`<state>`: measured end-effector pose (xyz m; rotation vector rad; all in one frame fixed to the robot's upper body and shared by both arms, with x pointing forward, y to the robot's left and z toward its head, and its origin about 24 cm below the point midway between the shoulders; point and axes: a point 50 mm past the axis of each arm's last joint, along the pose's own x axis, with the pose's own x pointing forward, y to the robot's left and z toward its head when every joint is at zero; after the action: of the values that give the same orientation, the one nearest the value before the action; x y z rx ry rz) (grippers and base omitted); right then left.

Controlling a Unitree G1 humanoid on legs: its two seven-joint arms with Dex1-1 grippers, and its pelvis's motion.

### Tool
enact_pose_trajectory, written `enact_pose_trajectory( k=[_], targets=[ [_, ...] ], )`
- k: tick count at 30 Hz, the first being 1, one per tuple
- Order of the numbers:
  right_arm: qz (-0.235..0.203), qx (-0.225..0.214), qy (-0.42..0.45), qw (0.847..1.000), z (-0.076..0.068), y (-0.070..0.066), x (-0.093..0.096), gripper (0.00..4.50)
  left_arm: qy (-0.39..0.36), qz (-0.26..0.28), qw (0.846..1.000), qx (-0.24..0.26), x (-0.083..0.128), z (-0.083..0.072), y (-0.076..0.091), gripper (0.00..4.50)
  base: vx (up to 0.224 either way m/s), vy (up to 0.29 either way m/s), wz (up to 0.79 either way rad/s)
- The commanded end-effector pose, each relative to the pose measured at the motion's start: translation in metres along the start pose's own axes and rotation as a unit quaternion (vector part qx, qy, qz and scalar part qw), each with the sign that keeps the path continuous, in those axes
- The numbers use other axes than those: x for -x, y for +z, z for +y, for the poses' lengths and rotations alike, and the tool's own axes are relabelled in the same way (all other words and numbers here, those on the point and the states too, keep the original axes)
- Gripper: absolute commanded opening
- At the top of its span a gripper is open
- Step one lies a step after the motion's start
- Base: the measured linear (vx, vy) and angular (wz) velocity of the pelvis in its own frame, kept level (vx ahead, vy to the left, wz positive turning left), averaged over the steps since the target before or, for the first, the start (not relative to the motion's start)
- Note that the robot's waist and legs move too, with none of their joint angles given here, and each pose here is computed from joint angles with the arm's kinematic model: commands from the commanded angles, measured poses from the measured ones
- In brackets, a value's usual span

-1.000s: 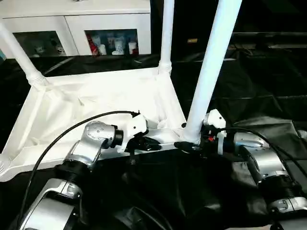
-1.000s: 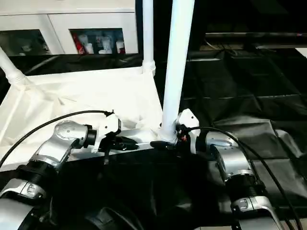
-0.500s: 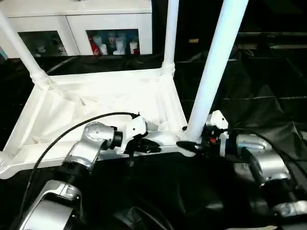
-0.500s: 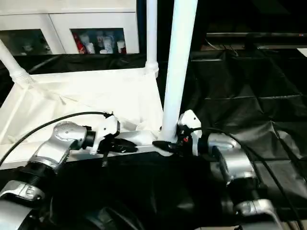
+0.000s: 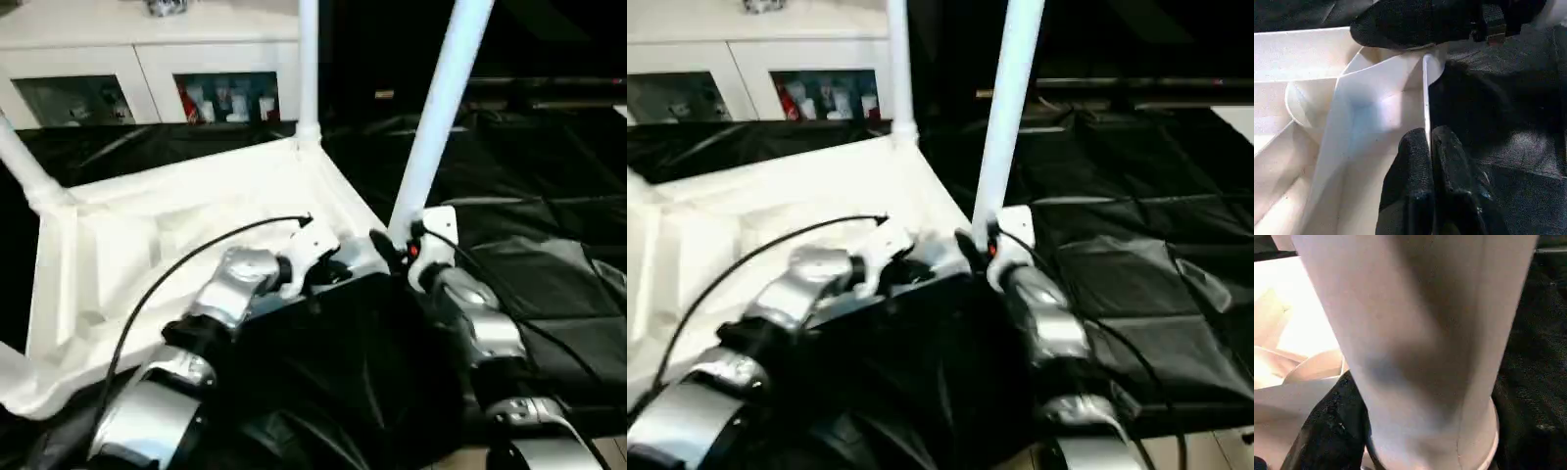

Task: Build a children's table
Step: Rotate leg to tighten

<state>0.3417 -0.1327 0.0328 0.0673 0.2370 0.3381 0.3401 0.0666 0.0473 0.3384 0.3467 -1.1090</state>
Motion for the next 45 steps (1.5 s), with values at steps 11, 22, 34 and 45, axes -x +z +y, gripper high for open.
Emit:
enact_pose_trajectory(
  k=[11,22,34,45],
  targets=[
    [0.022,0.075,0.262,0.962,0.024,-0.002,0.012,3.91,-0.106,-0.031,0.994,-0.022,0.011,-0.012,-0.004,0.0,0.0,0.0,0.0],
    [0.064,0.122,0.366,0.92,-0.017,0.01,0.043,3.65,-0.157,-0.033,0.987,-0.017,0.047,-0.005,-0.017,0.0,0.0,0.0,0.0],
    [0.073,0.102,0.4,0.908,-0.014,0.006,0.048,2.87,-0.166,-0.03,0.986,-0.012,0.055,-0.005,-0.02,0.0,0.0,0.0,0.0],
    [0.058,0.01,0.099,0.993,0.004,-0.028,0.009,2.74,0.016,-0.011,0.999,0.031,0.016,0.009,-0.012,0.0,0.0,0.0,0.0]
  ],
)
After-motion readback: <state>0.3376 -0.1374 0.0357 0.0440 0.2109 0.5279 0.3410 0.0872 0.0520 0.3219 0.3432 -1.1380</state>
